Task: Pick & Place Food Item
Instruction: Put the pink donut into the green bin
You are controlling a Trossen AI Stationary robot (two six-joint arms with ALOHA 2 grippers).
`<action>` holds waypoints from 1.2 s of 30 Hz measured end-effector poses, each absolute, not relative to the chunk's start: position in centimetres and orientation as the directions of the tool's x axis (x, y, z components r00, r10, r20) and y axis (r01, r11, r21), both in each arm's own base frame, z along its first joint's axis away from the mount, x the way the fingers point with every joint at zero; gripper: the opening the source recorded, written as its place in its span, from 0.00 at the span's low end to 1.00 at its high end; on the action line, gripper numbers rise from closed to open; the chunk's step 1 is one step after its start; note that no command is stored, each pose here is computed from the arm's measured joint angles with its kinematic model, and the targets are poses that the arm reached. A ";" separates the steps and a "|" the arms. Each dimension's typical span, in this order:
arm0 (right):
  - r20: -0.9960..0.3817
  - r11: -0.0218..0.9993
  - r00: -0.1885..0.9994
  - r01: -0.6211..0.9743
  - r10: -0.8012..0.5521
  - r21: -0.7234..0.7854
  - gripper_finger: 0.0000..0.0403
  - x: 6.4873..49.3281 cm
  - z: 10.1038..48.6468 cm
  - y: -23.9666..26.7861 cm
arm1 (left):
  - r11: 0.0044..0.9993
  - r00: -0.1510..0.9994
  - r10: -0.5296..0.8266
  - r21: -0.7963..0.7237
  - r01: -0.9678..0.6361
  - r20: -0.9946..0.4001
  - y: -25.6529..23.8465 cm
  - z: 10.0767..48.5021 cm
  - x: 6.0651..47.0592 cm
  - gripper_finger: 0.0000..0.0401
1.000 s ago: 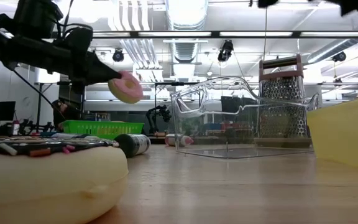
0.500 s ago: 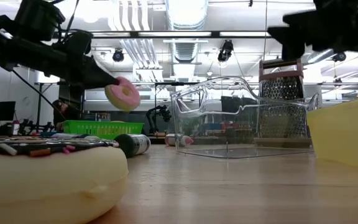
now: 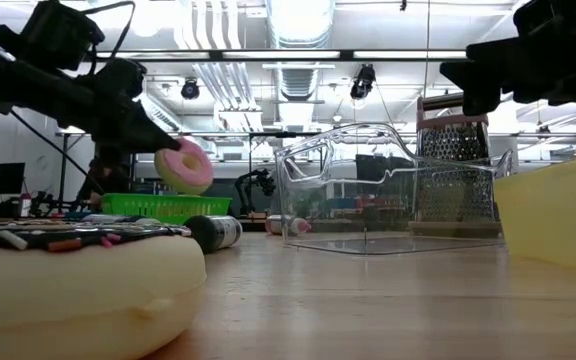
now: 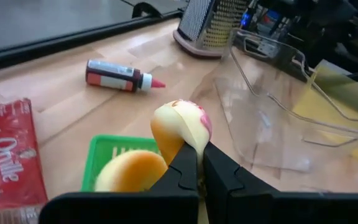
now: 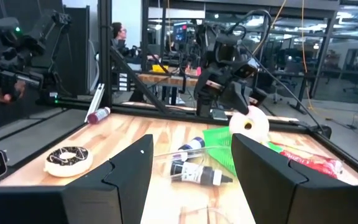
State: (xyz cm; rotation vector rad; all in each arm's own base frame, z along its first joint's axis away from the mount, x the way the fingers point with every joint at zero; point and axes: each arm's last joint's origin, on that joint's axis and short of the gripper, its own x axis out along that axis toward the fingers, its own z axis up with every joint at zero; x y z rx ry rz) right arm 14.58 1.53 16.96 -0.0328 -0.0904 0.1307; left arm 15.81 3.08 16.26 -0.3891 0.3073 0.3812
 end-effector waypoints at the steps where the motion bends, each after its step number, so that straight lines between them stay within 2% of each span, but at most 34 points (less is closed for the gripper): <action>1: 0.087 0.991 0.987 -0.129 0.132 -0.039 0.53 14.6 17.0 1.5 | 0.856 0.884 0.293 -0.311 -0.412 -0.365 3.0 16.2 15.7 0.00; 21: 0.086 0.991 0.987 -0.129 0.132 -0.038 0.53 14.6 16.9 1.5 | 0.828 0.803 0.265 -0.300 -0.474 -0.534 2.8 14.7 14.7 0.01; 31: 0.086 0.991 0.988 -0.129 0.132 -0.037 0.53 14.6 16.9 1.5 | 0.837 0.789 0.262 -0.276 -0.473 -0.556 2.8 14.5 14.5 0.21; 36: 0.086 0.991 0.988 -0.129 0.132 -0.037 0.53 14.6 16.9 1.5 | 0.811 0.760 0.349 -0.230 -0.538 -0.549 3.0 14.5 14.4 0.26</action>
